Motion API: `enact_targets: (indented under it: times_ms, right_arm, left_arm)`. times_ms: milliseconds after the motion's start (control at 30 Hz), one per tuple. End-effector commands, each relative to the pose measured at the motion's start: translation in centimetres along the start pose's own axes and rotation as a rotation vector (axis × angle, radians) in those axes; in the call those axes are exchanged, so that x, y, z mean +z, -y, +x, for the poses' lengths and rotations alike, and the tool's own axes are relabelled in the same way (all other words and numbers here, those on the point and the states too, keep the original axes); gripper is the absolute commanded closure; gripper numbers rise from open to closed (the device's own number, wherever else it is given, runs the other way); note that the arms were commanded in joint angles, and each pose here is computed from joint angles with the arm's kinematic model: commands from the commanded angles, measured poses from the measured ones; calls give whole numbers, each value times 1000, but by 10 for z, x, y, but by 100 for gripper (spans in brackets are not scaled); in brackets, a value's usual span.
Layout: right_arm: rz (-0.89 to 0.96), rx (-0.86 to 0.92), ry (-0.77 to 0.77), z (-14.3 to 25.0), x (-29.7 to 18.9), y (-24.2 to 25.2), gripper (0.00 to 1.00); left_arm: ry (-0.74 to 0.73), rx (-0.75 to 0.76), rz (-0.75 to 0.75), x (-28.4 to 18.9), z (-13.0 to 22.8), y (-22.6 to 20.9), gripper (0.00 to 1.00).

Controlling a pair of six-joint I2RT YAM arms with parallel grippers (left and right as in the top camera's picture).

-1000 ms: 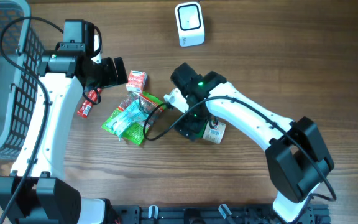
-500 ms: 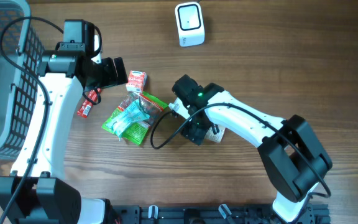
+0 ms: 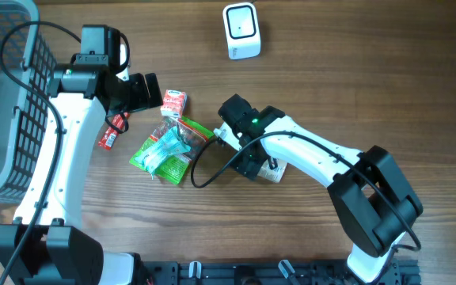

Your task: Scan the item barcode

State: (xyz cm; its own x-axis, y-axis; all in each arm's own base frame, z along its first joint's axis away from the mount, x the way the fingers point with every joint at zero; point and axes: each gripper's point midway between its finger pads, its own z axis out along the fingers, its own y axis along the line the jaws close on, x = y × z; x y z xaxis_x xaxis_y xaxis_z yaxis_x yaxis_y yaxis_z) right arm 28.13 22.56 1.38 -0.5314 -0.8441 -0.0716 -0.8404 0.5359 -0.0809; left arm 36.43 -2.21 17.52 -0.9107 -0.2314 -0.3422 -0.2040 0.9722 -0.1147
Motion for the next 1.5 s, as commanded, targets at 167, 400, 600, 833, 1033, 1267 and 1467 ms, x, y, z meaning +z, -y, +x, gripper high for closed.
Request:
enact_targets:
  times_ms: [167, 400, 600, 833, 1033, 1267, 1467]
  right_arm:
    - [20, 24, -68, 15, 6, 2, 20]
    - [9, 44, -91, 21, 6, -1, 21]
    - [22, 134, -37, 8, 6, 3, 28]
    - [21, 237, 22, -6, 7, 5, 33]
    - [27, 289, 60, -15, 6, 9, 34]
    - [37, 635, 178, -34, 4, 37, 34]
    - [14, 643, 209, -40, 3, 41, 21]
  left_arm:
    - [3, -2, -5, 0, -1, -1, 0]
    - [3, -2, -5, 0, -1, -1, 0]
    - [3, -2, -5, 0, -1, -1, 0]
    - [3, -2, -5, 0, -1, -1, 0]
    - [3, -2, -5, 0, -1, -1, 0]
    - [3, -2, -5, 0, -1, -1, 0]
    - [3, -2, -5, 0, -1, -1, 0]
